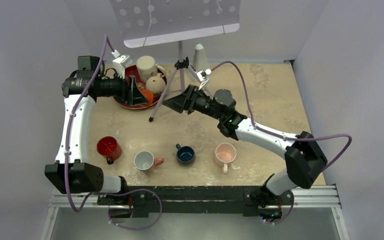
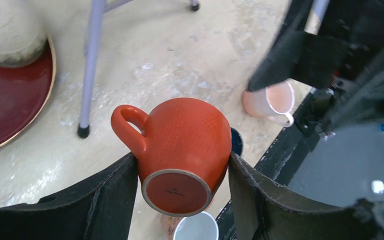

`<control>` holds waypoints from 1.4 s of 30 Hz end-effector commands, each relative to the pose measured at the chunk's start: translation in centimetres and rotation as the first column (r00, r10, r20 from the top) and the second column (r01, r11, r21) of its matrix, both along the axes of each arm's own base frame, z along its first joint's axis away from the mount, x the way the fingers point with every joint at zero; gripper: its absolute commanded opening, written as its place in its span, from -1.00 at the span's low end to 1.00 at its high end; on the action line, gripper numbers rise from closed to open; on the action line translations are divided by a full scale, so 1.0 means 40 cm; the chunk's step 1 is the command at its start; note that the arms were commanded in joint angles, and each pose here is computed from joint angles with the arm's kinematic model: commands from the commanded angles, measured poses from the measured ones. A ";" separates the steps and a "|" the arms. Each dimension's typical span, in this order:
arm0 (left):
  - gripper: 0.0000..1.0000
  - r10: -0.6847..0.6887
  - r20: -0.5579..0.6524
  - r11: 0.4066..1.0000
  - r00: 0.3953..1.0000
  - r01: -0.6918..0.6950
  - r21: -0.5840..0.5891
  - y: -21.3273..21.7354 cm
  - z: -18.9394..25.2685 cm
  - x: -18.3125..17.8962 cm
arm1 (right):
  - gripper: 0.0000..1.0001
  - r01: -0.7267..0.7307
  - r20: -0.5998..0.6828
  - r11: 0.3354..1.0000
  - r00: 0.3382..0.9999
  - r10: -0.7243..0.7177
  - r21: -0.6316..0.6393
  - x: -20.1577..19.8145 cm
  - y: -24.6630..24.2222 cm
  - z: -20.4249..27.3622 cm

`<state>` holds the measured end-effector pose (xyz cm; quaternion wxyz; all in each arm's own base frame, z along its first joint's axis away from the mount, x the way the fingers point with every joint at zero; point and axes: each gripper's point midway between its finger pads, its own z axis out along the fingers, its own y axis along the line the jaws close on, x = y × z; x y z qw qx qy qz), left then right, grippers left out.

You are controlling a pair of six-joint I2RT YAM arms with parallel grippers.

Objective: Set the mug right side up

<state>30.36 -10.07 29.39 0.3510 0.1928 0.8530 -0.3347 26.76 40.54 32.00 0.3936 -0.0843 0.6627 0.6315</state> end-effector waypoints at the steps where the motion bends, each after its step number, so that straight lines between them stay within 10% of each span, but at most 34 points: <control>1: -1.00 -0.195 0.110 0.972 0.975 0.207 -0.109 -0.065 0.054 -0.059 | 0.50 -0.068 0.003 0.977 0.998 0.069 0.204 -0.007 -0.013 0.125; 13: -1.00 -0.332 0.194 0.918 0.923 0.363 -0.157 -0.127 0.093 -0.104 | 0.28 -0.257 0.031 0.931 0.966 0.257 0.259 -0.026 0.094 0.171; 19: -1.00 -0.360 0.176 0.913 0.916 0.385 -0.134 -0.140 0.059 -0.116 | -1.00 -0.295 0.032 0.904 0.953 0.301 0.309 -0.048 0.098 0.187; 20: -0.84 -0.353 0.171 0.921 0.920 0.374 -0.112 -0.133 0.053 -0.112 | -1.00 -0.264 0.002 0.914 0.961 0.277 0.308 -0.036 0.087 0.173; 24: 0.84 -0.285 0.130 0.957 0.950 0.289 -0.011 -0.093 0.022 -0.087 | -1.00 -0.120 -0.068 0.974 0.988 0.135 0.190 -0.008 0.042 0.117; 28: 1.00 -0.245 0.113 0.969 0.963 0.241 0.048 -0.067 0.003 -0.073 | -1.00 0.131 -0.055 0.984 0.989 -0.139 -0.124 0.053 -0.040 0.062; 35: 1.00 -0.095 0.029 0.976 0.995 0.088 0.200 0.005 -0.087 -0.005 | -1.00 0.387 0.001 0.528 0.808 -0.590 -0.756 0.044 -0.397 -0.221; 39: 1.00 -0.027 -0.018 0.960 0.999 0.031 0.279 0.045 -0.144 0.021 | -1.00 0.351 0.050 0.276 0.692 -0.720 -0.895 -0.026 -0.591 -0.351; 42: 1.00 0.037 -0.026 0.940 0.999 -0.026 0.341 0.078 -0.182 0.050 | -1.00 0.302 0.024 0.207 0.614 -0.789 -0.931 -0.047 -0.703 -0.431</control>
